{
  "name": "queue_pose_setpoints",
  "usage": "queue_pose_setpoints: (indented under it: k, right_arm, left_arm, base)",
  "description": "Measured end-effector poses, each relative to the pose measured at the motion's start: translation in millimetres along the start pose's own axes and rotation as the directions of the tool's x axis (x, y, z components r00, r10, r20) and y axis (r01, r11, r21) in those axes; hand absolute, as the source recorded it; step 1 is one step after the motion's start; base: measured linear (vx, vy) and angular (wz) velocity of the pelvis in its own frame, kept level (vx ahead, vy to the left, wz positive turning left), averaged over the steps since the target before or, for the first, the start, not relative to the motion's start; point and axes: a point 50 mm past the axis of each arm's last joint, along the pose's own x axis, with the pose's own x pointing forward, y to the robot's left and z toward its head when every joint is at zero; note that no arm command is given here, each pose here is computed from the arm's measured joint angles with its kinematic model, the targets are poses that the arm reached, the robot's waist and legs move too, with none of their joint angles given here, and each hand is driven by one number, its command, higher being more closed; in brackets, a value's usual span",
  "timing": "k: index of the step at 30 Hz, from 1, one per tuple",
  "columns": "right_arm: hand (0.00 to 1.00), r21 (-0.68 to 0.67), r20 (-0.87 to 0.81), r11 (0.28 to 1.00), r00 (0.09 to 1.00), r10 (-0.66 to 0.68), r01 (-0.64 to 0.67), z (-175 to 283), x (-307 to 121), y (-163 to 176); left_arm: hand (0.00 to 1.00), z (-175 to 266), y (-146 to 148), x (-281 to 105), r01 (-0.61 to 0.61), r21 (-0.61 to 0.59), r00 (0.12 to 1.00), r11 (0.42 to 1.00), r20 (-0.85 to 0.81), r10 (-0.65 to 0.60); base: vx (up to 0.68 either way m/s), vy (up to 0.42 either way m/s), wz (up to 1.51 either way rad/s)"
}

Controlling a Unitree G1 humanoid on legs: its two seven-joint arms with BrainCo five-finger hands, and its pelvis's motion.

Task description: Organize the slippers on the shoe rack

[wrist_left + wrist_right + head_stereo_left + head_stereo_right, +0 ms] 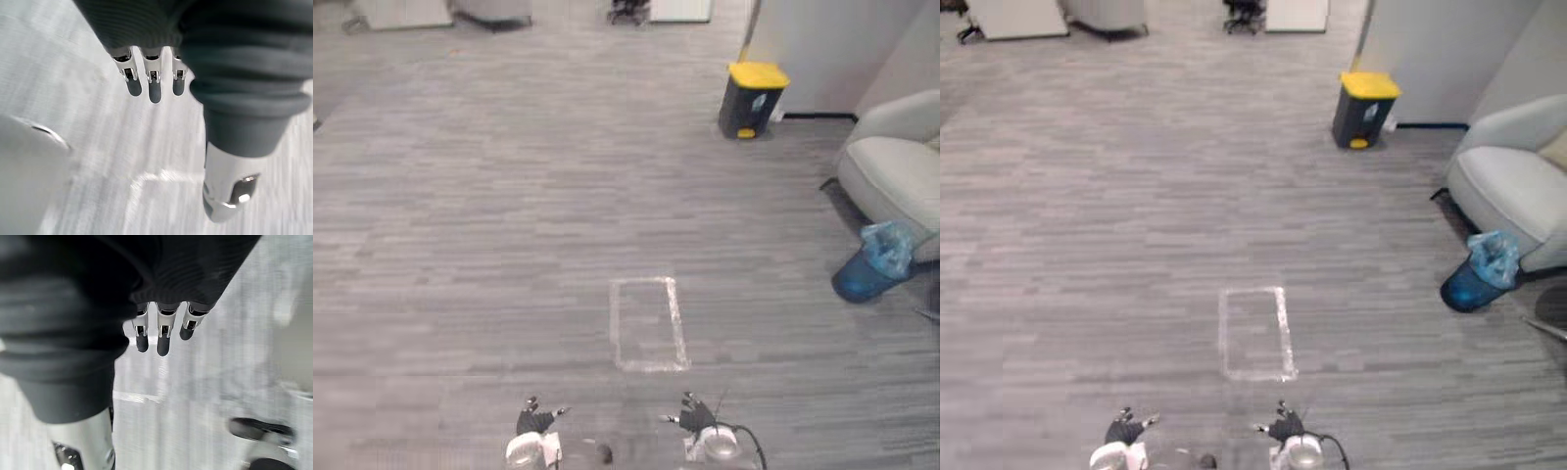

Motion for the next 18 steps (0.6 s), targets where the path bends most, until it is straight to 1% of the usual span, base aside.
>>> queue_pose_setpoints:
  k: [2,5,11,13,15,18]
  right_arm:
    - [0.00,0.004,0.047,1.000,0.999,0.003,-0.003,12,2,1]
    - [0.00,0.013,0.049,1.000,0.999,-0.007,0.006,13,3,-2]
    - [0.00,0.016,0.047,0.999,0.998,-0.030,0.029,18,7,-10]
    - [0.00,0.001,0.038,1.000,0.999,-0.019,0.019,15,6,-8]
    - [0.00,-0.023,0.037,1.000,0.999,-0.007,0.007,15,6,-6]
    - [0.00,-0.021,0.001,1.000,1.000,0.001,-0.001,6,5,-2]
  left_arm:
    - [0.00,4,-10,2,0.025,-0.006,1.000,1.000,-0.005,-0.025]
    - [0.00,2,-22,0,0.059,-0.020,0.998,0.998,-0.013,-0.060]
    - [0.00,-2,-28,-1,0.110,0.024,0.994,0.994,-0.032,-0.109]
    - [0.00,-2,-26,-1,0.101,0.014,0.994,0.995,-0.033,-0.100]
    - [0.00,-1,-20,-2,0.085,0.009,0.996,0.996,-0.013,-0.085]
    - [0.00,3,-16,-2,0.069,-0.002,0.997,0.998,0.020,-0.068]
  base:
    - [0.37,0.005,-0.09]
    - [0.34,-0.068,-0.03]
    - [0.50,-0.143,0.04]
    - [0.42,-0.145,-0.14]
    - [0.39,-0.040,-0.78]
    - [0.42,0.066,-1.23]
